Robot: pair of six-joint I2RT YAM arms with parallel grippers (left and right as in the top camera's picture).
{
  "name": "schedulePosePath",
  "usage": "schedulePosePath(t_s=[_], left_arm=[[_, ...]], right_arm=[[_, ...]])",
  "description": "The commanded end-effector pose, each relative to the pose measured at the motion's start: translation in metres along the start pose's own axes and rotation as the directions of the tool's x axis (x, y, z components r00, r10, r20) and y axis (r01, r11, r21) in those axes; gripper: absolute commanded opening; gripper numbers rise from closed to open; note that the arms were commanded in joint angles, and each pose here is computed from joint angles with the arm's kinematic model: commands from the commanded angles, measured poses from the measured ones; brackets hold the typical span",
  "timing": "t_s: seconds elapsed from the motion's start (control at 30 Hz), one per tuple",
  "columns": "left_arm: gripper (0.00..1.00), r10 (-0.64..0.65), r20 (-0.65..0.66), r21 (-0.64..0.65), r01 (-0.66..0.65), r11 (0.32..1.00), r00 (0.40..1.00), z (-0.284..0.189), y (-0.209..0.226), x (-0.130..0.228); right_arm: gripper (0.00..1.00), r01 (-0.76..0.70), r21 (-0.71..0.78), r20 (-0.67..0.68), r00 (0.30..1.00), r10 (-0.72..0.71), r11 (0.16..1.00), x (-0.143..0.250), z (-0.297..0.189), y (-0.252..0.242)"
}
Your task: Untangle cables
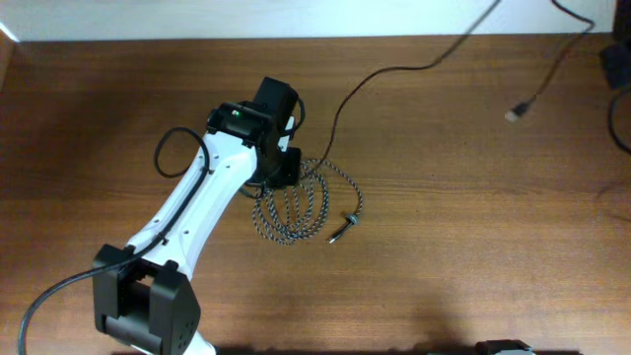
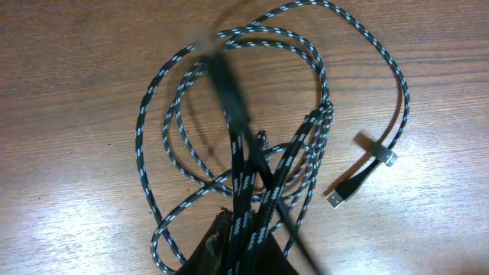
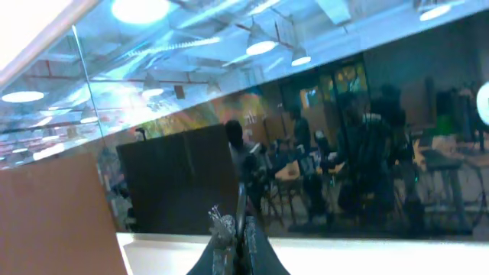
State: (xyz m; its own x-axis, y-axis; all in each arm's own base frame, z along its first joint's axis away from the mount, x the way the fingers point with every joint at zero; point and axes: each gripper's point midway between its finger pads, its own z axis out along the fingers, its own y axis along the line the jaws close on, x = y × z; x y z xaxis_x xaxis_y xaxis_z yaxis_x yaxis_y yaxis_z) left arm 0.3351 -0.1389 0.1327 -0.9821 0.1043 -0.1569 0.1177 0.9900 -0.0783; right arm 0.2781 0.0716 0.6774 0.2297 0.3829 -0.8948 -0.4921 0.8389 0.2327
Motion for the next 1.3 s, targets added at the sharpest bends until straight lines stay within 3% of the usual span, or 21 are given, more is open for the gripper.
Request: schedulePosePath(t_s=[0.0, 0.07, 0.13, 0.2, 0.27, 0.33, 0.4, 0.43, 0.5, 0.6, 0.73, 0.93, 1.0, 1.07, 1.13, 1.27], left_arm=[[0.01, 0.02, -0.002, -0.018, -0.02, 1.0, 1.0, 0.001, 0.003, 0.0], [0.0, 0.02, -0.003, -0.018, -0.02, 1.0, 1.0, 0.001, 0.003, 0.0], [0.0, 0.02, -0.002, -0.018, -0.02, 1.0, 1.0, 0.001, 0.003, 0.0], [0.01, 0.02, -0.002, -0.017, -0.02, 1.0, 1.0, 0.001, 0.003, 0.0], [0.02, 0.02, -0.002, -0.017, -0.02, 1.0, 1.0, 0.001, 0.003, 0.0], [0.04, 0.02, -0.002, -0.017, -0.02, 1.0, 1.0, 0.001, 0.002, 0.0], [0.04, 0.02, -0.001, -0.017, -0.02, 1.0, 1.0, 0.001, 0.002, 0.0], [0.05, 0.019, -0.001, -0.017, -0.019, 1.0, 1.0, 0.001, 0.002, 0.0], [0.05, 0.019, -0.002, -0.017, -0.019, 1.0, 1.0, 0.001, 0.002, 0.0], [0.06, 0.02, -0.001, -0.017, -0.02, 1.0, 1.0, 0.001, 0.002, 0.0], [0.09, 0.02, -0.002, -0.017, -0.02, 1.0, 1.0, 0.001, 0.002, 0.0], [0.06, 0.02, -0.001, -0.017, -0.02, 1.0, 1.0, 0.001, 0.002, 0.0], [0.07, 0.02, -0.001, -0.017, -0.02, 1.0, 1.0, 0.001, 0.002, 0.0], [0.07, 0.02, -0.001, -0.017, -0.02, 1.0, 1.0, 0.001, 0.002, 0.0], [0.06, 0.02, -0.001, -0.017, -0.02, 1.0, 1.0, 0.001, 0.002, 0.0], [0.02, 0.016, -0.002, -0.014, -0.016, 1.0, 1.0, 0.001, 0.002, 0.0]], right_arm=[[0.04, 0.033, 0.052, 0.067, 0.997, -0.036, 0.998, -0.019, -0.003, -0.005], [0.04, 0.075, 0.164, 0.145, 0.984, -0.1, 0.984, -0.037, -0.007, -0.022], [0.04, 0.155, 0.195, 0.129, 0.975, -0.182, 0.968, -0.036, -0.004, -0.027], [0.04, 0.173, 0.341, 0.132, 0.964, -0.229, 0.924, -0.037, -0.002, -0.057], [0.04, 0.294, 0.504, 0.062, 0.926, -0.373, 0.812, -0.036, 0.001, -0.091], [0.04, 0.373, 0.711, -0.009, 0.853, -0.522, 0.597, -0.052, -0.008, -0.129], [0.04, 0.43, 0.801, -0.099, 0.781, -0.616, 0.416, -0.059, -0.007, -0.152], [0.04, 0.451, 0.797, -0.127, 0.776, -0.618, 0.401, -0.05, 0.002, -0.162], [0.04, 0.415, 0.837, -0.108, 0.765, -0.635, 0.357, -0.058, -0.002, -0.177], [0.04, 0.267, 0.94, -0.047, 0.718, -0.695, 0.212, -0.105, -0.053, -0.193], [0.04, 0.181, 0.975, -0.034, 0.699, -0.714, 0.132, -0.131, -0.096, -0.21], [0.04, 0.153, 0.977, -0.001, 0.707, -0.707, 0.152, -0.133, -0.101, -0.21], [0.04, 0.16, 0.974, -0.013, 0.747, -0.665, 0.16, -0.123, -0.101, -0.216], [0.04, 0.173, 0.957, -0.008, 0.819, -0.574, 0.234, -0.097, -0.088, -0.233], [0.04, 0.26, 0.894, -0.054, 0.872, -0.487, 0.366, -0.064, -0.059, -0.243], [0.04, 0.269, 0.865, -0.095, 0.917, -0.388, 0.424, -0.017, -0.03, -0.286]])
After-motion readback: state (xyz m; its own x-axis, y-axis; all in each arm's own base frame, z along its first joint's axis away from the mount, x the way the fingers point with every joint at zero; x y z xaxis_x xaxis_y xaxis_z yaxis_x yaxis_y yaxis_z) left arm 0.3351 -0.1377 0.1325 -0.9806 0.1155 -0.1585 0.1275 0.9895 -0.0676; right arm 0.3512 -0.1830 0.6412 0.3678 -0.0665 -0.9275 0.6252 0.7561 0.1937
